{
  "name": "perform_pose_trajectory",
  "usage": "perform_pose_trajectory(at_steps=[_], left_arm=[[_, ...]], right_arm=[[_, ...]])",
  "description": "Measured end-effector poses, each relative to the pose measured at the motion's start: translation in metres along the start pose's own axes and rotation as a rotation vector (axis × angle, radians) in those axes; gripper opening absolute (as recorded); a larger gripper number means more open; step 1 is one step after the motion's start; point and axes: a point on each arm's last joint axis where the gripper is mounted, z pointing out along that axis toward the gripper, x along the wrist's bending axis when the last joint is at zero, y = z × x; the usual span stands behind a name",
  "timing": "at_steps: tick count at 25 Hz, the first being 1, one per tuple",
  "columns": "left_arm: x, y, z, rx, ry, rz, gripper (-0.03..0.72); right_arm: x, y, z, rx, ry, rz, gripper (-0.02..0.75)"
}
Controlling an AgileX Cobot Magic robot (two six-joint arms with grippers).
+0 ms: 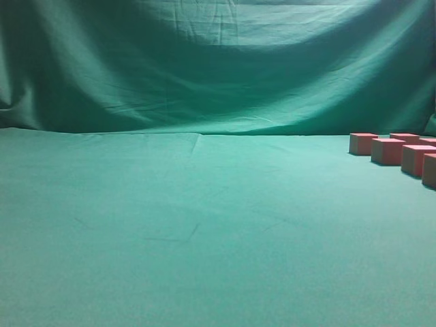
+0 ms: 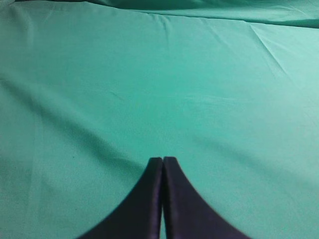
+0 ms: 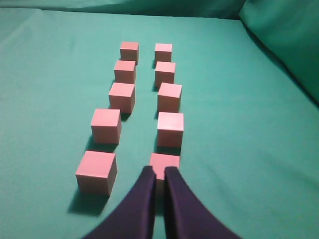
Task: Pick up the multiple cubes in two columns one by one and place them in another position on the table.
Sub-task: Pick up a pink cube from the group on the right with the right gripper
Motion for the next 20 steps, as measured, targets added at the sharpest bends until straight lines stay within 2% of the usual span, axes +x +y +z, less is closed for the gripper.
perform_pose_trajectory(at_steps=[20], left_arm=[[0.0000,0.0000,0.0000,0.000,0.000,0.000,0.000]], right_arm=[[0.0001,0.0000,0.0000,0.000,0.001,0.005,0.049]])
